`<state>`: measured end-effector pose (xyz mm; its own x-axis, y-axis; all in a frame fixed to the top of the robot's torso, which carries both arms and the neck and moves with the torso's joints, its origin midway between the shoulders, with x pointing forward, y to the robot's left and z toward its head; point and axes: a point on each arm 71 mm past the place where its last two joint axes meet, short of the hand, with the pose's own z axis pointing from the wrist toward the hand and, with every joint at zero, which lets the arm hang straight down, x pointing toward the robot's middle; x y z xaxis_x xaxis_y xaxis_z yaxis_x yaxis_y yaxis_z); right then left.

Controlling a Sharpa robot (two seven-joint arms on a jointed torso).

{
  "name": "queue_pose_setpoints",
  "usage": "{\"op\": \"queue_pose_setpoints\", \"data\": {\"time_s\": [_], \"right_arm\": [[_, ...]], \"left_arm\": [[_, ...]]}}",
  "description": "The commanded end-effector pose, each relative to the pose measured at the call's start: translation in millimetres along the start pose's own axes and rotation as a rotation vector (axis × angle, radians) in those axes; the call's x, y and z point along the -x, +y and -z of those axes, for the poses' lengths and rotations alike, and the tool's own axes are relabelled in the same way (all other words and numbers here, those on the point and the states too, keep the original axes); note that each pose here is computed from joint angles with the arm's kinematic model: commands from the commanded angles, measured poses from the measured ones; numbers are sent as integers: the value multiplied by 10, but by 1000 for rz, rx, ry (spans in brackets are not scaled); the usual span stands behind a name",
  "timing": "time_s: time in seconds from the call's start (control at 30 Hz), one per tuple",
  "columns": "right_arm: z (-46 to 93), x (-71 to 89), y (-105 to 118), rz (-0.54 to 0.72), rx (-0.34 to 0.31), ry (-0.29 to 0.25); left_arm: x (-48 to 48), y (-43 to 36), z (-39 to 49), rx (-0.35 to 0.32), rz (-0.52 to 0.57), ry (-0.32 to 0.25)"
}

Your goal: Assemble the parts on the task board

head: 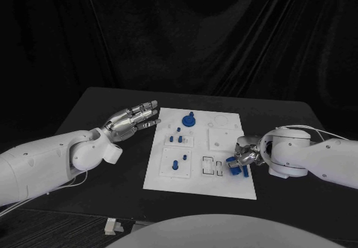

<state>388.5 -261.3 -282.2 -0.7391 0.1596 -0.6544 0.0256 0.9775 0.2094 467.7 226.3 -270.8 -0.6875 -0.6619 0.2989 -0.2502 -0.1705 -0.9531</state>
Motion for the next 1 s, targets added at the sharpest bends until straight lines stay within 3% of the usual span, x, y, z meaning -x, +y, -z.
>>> {"op": "queue_pose_setpoints", "data": {"time_s": [0.03, 0.37, 1.0], "right_arm": [[50, 87, 23, -204, 30, -19], [76, 167, 175, -339, 68, 25], [-111, -27, 320, -347, 64, 82]], "left_arm": [[-22, 2, -18, -10, 13, 12], [-36, 5, -38, -13, 14, 16], [-38, 10, -30, -12, 17, 19]]}}
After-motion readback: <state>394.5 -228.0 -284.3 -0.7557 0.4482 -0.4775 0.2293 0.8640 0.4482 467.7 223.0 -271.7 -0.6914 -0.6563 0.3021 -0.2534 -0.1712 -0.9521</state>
